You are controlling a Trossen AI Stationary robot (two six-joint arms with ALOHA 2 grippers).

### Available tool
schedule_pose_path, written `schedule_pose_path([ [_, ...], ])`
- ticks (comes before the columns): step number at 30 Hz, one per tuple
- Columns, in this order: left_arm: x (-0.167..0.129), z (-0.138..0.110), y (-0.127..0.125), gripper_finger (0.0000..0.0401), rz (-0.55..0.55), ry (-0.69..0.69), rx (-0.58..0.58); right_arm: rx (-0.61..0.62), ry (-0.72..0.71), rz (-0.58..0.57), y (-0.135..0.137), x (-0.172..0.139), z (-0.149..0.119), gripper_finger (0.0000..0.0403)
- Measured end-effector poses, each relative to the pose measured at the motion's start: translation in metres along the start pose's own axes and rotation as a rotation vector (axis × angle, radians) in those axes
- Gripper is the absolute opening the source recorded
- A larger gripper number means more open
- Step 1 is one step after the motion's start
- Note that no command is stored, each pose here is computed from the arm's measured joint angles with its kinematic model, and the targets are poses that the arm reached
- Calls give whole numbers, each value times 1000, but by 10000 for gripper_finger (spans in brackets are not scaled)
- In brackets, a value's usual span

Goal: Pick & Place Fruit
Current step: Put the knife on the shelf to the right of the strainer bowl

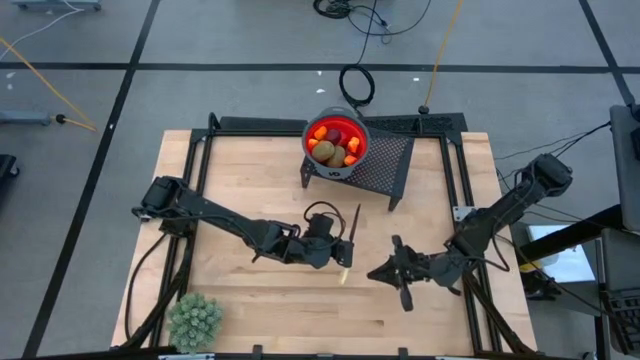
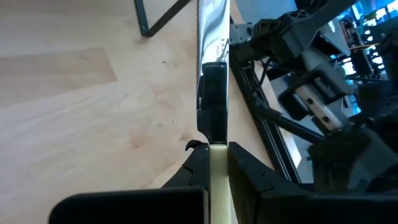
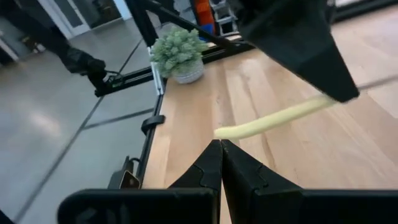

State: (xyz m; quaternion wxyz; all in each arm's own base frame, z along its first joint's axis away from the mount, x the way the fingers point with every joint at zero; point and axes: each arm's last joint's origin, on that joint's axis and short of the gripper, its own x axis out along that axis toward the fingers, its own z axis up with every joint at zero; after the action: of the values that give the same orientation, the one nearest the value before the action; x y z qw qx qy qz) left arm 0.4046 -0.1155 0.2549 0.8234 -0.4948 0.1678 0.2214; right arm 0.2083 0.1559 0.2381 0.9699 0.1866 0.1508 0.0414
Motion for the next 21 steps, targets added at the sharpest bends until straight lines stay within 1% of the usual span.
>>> schedule_pose_path([
  [5, 0, 0, 1, 21, 14, -26, 21, 55, 15, -34, -8, 4, 2, 3],
  [9, 0, 0, 1, 21, 15, -34, 26, 97, 33, -71, -14, 6, 1, 27],
  [12, 0, 1, 1, 21, 17, -42, 29, 121, 58, -67, -17, 7, 1, 62],
  [17, -1, 0, 1, 21, 22, -61, 37, 235, 54, -88, -24, 11, 4, 133],
  [21, -2, -1, 0, 21, 29, -90, 40, 297, 55, -90, -29, 13, 7, 173],
])
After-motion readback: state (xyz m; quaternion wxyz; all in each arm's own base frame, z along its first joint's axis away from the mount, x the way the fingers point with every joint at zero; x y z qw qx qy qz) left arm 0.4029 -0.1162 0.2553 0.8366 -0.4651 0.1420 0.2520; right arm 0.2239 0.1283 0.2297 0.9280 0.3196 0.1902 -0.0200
